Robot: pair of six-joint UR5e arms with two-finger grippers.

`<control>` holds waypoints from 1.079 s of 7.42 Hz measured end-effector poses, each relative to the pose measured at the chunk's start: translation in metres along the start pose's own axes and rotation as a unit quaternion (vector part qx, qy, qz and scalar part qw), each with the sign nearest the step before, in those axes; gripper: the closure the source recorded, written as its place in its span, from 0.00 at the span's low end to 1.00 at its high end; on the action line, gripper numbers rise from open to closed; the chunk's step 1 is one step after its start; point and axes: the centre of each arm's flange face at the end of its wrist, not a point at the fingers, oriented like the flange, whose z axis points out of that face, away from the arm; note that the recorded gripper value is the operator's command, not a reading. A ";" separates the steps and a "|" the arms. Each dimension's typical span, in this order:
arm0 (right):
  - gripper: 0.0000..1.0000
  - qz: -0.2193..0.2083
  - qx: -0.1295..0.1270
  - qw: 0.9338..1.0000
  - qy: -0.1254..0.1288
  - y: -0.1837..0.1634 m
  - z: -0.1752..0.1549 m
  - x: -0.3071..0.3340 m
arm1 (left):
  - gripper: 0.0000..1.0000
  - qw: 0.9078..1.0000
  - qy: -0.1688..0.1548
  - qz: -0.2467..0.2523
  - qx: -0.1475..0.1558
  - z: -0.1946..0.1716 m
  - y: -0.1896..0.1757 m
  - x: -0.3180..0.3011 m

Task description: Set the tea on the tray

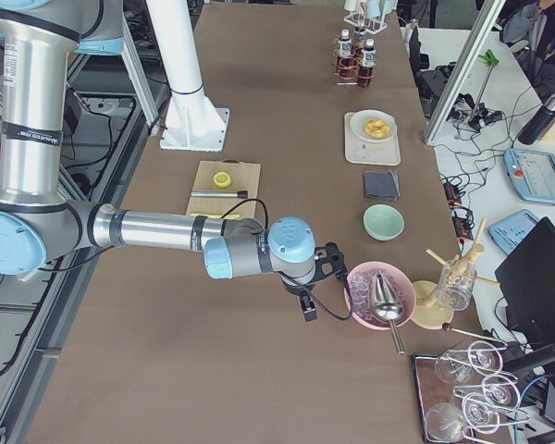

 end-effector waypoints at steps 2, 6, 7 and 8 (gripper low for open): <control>0.00 -0.011 0.013 1.000 -0.010 0.010 0.002 -0.002 | 0.02 1.000 -0.023 -0.017 0.009 0.011 -0.016 0.066; 0.00 -0.009 0.011 1.000 -0.012 0.014 0.007 0.002 | 0.02 0.997 -0.065 0.002 0.049 0.073 -0.066 0.168; 0.00 -0.009 0.011 1.000 -0.011 0.013 0.008 0.002 | 0.02 0.996 -0.064 0.005 0.060 0.082 -0.083 0.184; 0.00 -0.008 0.009 1.000 -0.011 0.014 0.009 0.003 | 0.02 0.995 -0.067 0.007 0.077 0.089 -0.104 0.196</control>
